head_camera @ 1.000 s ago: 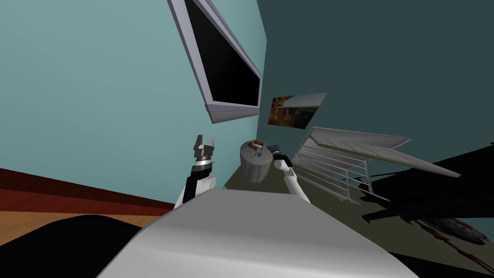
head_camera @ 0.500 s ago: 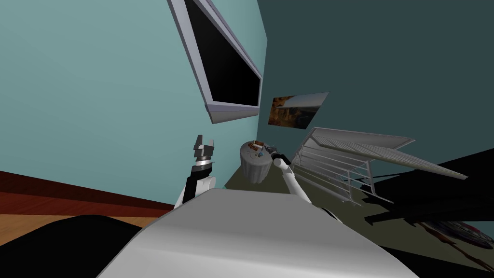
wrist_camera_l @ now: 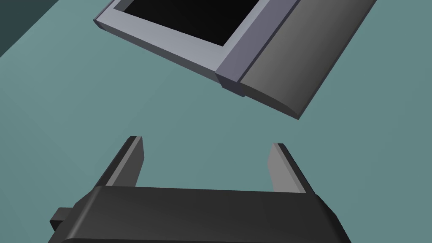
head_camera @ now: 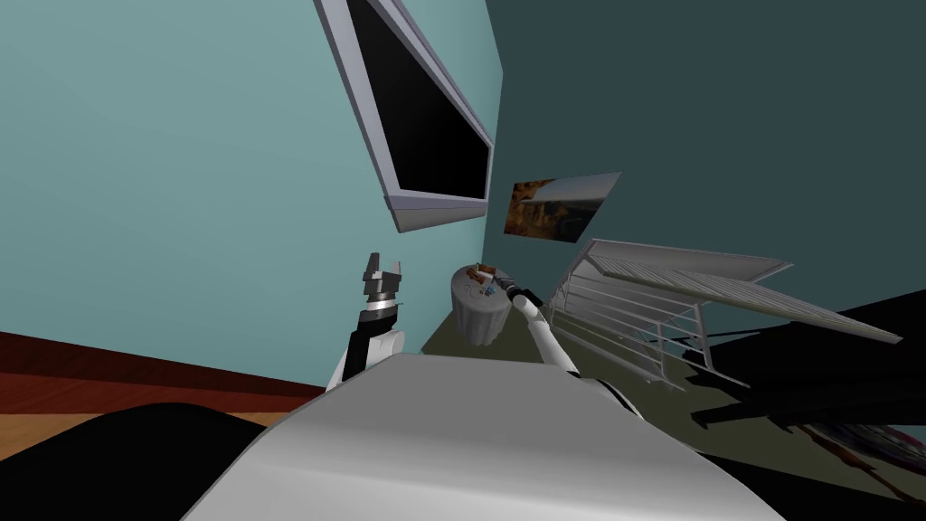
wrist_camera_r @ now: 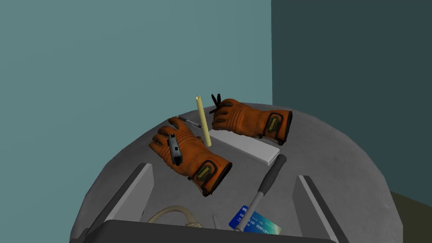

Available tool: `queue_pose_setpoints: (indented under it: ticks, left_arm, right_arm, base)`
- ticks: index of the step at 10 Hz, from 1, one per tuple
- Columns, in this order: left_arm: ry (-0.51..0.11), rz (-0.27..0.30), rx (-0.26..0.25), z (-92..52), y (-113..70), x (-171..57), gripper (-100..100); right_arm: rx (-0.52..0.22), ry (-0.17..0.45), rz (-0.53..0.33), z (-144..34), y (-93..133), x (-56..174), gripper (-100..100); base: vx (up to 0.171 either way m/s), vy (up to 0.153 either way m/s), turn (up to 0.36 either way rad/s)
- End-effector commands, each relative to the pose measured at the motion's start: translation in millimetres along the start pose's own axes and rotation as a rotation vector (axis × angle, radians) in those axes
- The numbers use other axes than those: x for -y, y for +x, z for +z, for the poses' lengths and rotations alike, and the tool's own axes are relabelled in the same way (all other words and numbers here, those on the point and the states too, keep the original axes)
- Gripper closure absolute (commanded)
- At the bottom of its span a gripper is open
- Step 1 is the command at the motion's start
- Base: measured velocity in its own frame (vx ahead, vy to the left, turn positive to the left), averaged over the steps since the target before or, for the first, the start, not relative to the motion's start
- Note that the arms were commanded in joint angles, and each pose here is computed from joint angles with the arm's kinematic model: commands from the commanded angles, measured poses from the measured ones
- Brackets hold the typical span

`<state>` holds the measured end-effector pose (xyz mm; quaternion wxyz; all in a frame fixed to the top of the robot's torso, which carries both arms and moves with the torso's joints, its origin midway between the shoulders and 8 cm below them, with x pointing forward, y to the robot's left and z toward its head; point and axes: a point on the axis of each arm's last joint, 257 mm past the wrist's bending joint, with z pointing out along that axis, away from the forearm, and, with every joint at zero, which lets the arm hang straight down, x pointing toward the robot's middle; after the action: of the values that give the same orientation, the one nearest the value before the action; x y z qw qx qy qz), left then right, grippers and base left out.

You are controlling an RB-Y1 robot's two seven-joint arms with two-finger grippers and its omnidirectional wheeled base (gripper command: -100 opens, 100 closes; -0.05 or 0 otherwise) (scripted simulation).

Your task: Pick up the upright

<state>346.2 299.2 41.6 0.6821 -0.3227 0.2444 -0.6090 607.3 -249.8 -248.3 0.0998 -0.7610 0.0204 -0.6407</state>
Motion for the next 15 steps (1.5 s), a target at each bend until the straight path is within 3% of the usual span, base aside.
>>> queue_pose_setpoints:
  ticks: [1, 2, 3, 5, 8, 10, 11, 12, 15]
  left_arm:
    - [0.0, 0.0, 0.0, 0.0, 0.0, 0.0, 0]
    - [0.0, 0.0, 0.0, 0.0, 0.0, 0.0, 0]
    - [0.0, 0.0, 0.0, 0.0, 0.0, 0.0, 0]
    - [0.0, 0.0, 0.0, 0.0, 0.0, 0.0, 0]
    - [0.0, 0.0, 0.0, 0.0, 0.0, 0.0, 0]
    - [0.0, 0.0, 0.0, 0.0, 0.0, 0.0, 0]
    - [0.0, 0.0, 0.0, 0.0, 0.0, 0.0, 0]
    - [0.0, 0.0, 0.0, 0.0, 0.0, 0.0, 0]
    - [0.0, 0.0, 0.0, 0.0, 0.0, 0.0, 0]
  right_arm:
    - [0.061, 0.018, 0.097, 3.5, -20.5, 2.1, -100]
    - [0.072, 0.012, 0.103, 3.2, -26.6, -0.2, -100]
    - [0.112, 0.028, 0.181, 5.6, -36.8, 2.4, -100]
    - [0.128, 0.02, 0.184, 4.9, -45.1, -0.8, -100]
    - [0.225, 0.029, 0.334, 4.5, -75.8, -1.3, -100]
    - [0.233, 0.024, 0.337, 3.7, -80.5, -3.0, -100]
    - [0.282, 0.021, 0.407, 1.1, -97.2, -4.7, -100]
    - [0.282, 0.021, 0.407, 1.1, -97.2, -4.7, -100]
    - [0.372, 0.007, 0.533, -7.1, -128.2, -8.6, -100]
  base:
    - [0.044, 0.022, 0.017]
    - [0.033, 0.024, 0.01]
    - [0.027, 0.03, 0.017]
    - [0.022, 0.02, 0.005]
    - [0.038, 0.024, 0.018]
    - [0.027, 0.026, 0.004]
    - [0.027, 0.029, 0.021]
    - [0.037, 0.027, 0.011]
    - [0.045, 0.03, 0.02]
